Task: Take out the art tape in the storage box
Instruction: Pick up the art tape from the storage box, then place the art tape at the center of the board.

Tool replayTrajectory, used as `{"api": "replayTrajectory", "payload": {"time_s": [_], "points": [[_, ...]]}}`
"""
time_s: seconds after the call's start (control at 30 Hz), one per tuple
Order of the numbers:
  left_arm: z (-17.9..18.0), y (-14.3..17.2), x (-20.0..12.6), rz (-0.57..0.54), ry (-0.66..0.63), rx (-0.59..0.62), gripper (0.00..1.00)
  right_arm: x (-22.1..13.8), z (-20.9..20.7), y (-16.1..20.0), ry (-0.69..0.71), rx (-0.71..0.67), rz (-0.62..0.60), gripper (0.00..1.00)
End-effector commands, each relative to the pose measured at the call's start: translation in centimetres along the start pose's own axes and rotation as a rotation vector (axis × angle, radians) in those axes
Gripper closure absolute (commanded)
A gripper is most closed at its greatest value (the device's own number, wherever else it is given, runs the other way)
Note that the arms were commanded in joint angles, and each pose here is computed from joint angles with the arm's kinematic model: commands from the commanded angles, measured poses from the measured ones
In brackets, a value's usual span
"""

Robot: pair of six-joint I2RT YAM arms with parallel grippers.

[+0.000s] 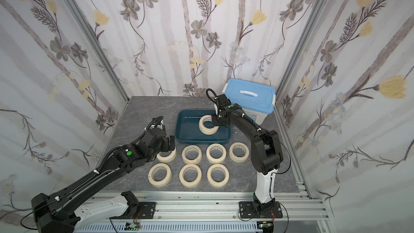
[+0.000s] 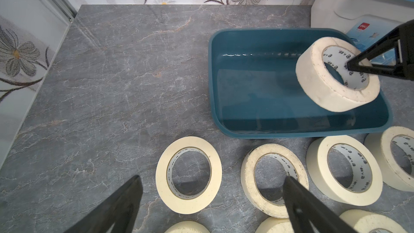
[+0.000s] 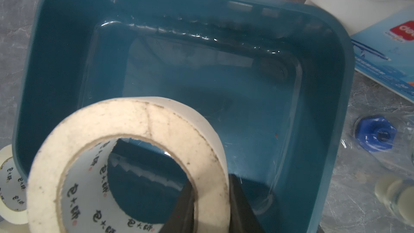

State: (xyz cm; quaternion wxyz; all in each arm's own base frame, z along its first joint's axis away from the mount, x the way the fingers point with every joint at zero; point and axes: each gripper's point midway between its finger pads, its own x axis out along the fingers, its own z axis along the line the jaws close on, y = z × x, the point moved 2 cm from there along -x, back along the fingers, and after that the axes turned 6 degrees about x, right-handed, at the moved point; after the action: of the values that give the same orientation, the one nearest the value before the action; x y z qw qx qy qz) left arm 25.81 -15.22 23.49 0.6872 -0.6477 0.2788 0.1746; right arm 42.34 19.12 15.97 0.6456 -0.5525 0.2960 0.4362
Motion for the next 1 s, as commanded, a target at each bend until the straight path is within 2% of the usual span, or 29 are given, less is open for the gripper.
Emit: {"api": "replayTrajectory", "payload": {"time_s": [0.0, 0.43, 0.97], "points": [[-0.6, -1.1, -0.1, -0.050, 0.034, -0.004, 0.00, -1.5, 0.2, 0.6, -0.026, -0.005, -0.016, 0.79], [-1.4, -3.3, -1.2, -0.195, 0.116, -0.028, 0.00, -6.3, -2.4, 6.7, -0.003, 0.024, -0.029, 0.79], [-1.4, -4.1, -0.9, -0.250, 0.099, -0.013, 0.00, -9.4, -6.6, 14.3, 0.098, 0.086, 0.007, 0.77]]}}
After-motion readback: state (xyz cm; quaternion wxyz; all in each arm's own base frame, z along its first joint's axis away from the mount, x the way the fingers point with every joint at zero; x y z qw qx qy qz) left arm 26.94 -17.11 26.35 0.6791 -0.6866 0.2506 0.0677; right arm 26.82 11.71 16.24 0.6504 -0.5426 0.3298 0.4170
